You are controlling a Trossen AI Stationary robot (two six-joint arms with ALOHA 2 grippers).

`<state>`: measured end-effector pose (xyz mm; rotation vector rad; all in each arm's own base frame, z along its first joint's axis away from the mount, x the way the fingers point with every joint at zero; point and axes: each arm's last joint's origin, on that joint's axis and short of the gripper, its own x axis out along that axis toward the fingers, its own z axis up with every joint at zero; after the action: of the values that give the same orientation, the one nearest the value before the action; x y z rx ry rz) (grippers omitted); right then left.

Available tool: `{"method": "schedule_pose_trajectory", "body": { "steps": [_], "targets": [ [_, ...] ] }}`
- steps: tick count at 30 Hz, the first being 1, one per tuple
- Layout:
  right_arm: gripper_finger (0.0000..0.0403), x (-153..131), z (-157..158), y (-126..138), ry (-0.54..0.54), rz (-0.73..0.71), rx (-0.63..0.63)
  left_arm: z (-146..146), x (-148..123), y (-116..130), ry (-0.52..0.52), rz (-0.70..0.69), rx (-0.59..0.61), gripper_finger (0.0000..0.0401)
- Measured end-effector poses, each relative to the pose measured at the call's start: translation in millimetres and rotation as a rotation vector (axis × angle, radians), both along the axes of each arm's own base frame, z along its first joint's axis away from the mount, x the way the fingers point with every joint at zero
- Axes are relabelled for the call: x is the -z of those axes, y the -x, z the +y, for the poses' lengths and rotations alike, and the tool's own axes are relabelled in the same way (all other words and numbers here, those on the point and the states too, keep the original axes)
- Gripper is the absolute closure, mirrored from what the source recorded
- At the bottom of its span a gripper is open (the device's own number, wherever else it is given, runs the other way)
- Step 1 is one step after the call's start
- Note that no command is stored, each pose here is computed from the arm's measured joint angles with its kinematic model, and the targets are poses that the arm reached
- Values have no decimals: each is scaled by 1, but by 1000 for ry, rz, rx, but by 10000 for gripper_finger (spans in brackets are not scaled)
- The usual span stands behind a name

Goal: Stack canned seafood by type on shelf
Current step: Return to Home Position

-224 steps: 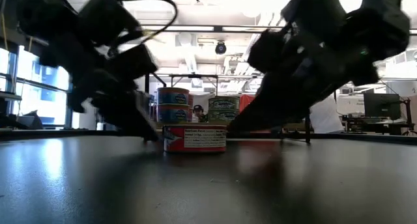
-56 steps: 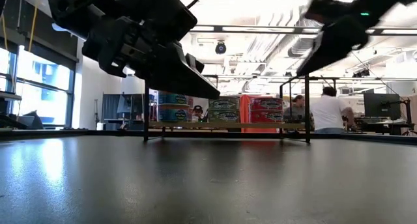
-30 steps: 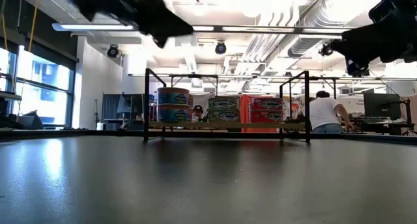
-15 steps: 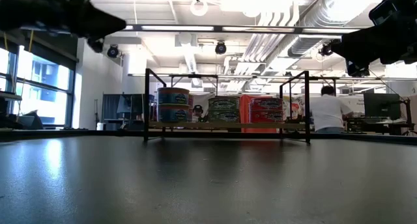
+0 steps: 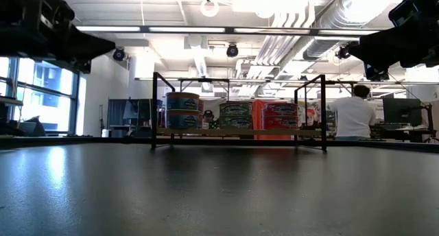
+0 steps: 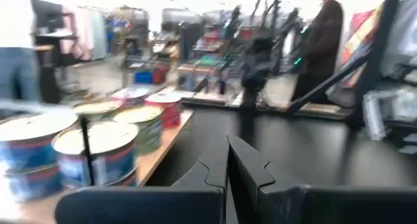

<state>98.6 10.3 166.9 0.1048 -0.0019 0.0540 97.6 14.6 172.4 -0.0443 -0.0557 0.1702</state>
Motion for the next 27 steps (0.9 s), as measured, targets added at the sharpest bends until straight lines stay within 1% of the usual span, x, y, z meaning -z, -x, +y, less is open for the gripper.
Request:
{"method": "schedule_pose_trajectory", "body": {
  "steps": [3,6,8,10,11,15,19,22,27],
  "targets": [
    [266,0,0,0,0,0,0,1,3,2,-25,27,-47,401],
    [266,0,0,0,0,0,0,1,3,2,-52,32,-49,401],
    [266,0,0,0,2,0,0,1,3,2,-53,35,-40,401],
    [266,0,-1,0,72,-3,33,0,4,2,-52,37,-20,401],
    [266,0,-2,0,88,-6,54,0,4,1,-48,39,-10,401],
    [266,-1,-7,0,102,-11,149,-1,4,1,-48,40,10,401],
    [266,-2,-11,0,23,-15,192,-1,5,1,-69,48,11,401],
    [266,-2,-12,1,10,2,181,-1,5,0,-69,57,12,401],
    [266,-3,-12,2,-7,-24,163,-1,7,-1,-66,74,13,401]
  ]
}}
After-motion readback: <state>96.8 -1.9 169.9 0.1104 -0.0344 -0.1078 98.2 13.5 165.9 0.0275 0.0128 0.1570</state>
